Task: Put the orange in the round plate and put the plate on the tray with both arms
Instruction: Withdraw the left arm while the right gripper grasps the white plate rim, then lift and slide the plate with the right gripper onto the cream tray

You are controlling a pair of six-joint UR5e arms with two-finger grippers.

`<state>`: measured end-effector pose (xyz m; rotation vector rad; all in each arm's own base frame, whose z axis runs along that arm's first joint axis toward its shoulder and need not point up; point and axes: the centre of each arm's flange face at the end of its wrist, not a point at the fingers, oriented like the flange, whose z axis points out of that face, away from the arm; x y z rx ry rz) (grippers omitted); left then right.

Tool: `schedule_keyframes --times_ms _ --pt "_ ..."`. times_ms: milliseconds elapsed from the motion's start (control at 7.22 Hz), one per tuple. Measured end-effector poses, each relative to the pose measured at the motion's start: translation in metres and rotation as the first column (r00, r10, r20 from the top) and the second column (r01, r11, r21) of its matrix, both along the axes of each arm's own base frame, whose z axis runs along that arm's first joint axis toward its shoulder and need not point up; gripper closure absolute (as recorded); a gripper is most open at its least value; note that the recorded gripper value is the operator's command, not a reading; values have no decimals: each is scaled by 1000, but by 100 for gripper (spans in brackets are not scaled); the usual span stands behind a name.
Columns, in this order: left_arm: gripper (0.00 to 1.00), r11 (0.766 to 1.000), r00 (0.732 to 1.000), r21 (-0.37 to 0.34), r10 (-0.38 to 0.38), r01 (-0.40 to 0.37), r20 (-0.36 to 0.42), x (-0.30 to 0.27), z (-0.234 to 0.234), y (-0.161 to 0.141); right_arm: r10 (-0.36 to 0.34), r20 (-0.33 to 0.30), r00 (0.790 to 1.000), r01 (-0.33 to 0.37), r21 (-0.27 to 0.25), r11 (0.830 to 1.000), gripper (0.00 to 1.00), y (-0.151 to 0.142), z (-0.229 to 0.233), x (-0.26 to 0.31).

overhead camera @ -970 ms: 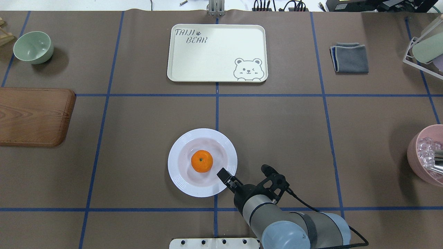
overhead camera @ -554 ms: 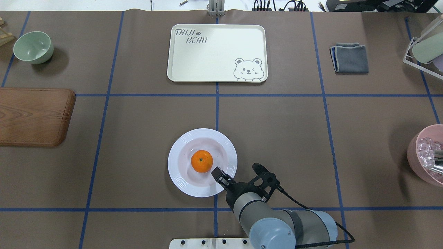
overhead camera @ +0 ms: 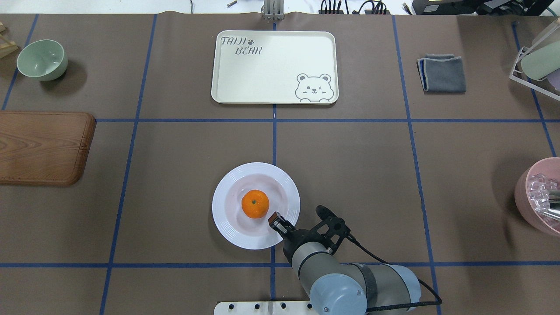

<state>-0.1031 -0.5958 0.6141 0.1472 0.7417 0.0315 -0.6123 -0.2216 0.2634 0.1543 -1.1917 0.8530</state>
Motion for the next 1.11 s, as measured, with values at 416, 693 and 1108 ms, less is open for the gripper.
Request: schedule_keyframes --times_ms 416,693,1108 --pt "2 1000 1000 -2 -2 2 1 0 0 0 3 1 1000 -3 -2 1000 100 -2 -1 1" --pt "2 1000 1000 -1 -2 2 1 0 0 0 9 49 999 -9 -2 1000 100 -7 -7 6" --pt "2 1000 1000 -1 -4 4 1 0 -3 0 38 151 988 -38 -1 999 100 -20 -22 24"
